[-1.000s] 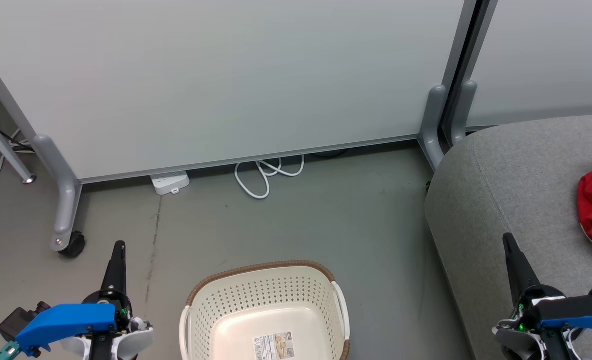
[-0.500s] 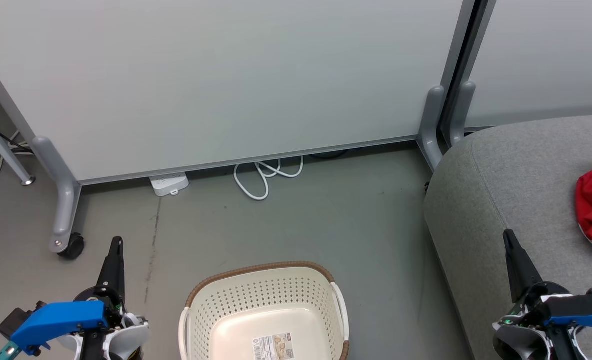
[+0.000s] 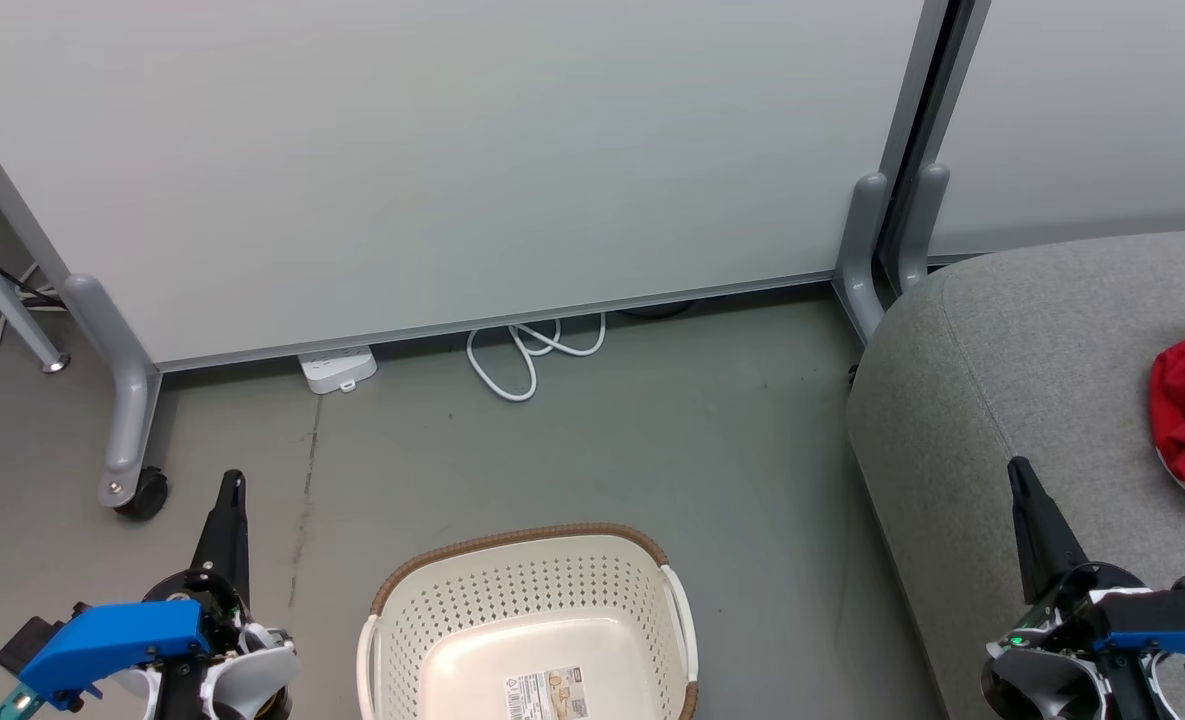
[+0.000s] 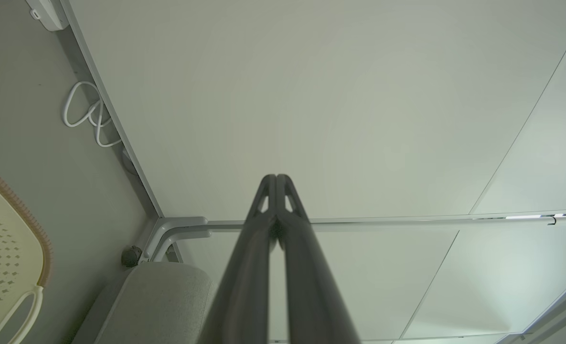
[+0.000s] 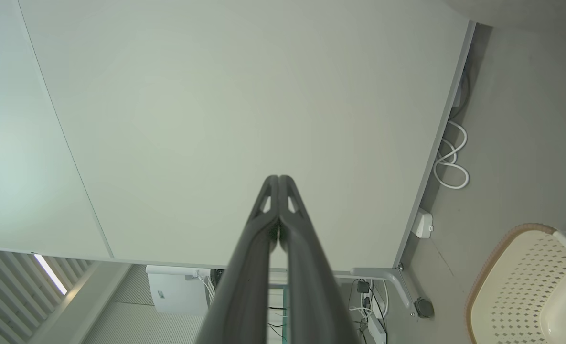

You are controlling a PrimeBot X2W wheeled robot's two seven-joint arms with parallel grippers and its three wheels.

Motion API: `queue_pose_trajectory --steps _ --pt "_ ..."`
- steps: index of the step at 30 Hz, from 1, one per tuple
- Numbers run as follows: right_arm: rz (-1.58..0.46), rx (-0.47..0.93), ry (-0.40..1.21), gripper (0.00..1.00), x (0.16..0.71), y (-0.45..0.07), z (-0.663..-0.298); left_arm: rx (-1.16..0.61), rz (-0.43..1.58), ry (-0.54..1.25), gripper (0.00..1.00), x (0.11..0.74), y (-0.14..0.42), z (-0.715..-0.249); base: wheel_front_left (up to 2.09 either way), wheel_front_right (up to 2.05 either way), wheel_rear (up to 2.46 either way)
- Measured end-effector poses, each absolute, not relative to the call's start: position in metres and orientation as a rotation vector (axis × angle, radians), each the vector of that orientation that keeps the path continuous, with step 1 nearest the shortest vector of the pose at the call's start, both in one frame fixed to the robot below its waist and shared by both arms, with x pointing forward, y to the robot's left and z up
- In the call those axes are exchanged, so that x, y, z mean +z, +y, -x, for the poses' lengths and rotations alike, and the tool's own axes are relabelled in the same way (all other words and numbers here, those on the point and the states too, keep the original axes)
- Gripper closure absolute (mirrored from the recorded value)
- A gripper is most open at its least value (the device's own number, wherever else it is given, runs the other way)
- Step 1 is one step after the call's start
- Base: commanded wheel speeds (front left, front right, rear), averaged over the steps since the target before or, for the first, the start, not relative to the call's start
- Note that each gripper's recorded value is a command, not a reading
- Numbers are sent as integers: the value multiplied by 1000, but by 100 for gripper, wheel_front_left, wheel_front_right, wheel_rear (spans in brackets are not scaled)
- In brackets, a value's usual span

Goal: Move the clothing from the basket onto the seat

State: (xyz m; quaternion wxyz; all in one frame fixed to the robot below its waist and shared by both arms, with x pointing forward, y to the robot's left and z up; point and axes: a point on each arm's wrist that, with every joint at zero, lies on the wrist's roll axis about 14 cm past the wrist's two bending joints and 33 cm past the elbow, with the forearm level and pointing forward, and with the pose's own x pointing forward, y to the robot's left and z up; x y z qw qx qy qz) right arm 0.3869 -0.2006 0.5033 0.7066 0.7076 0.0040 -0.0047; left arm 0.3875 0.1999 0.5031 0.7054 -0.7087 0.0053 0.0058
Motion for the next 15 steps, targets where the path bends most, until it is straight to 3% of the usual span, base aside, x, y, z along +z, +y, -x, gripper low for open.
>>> queue_pose_trajectory --steps 15 --pt "-1572 -10 9 100 503 -201 -387 13 1575 12 100 503 200 -388 0 0 0"
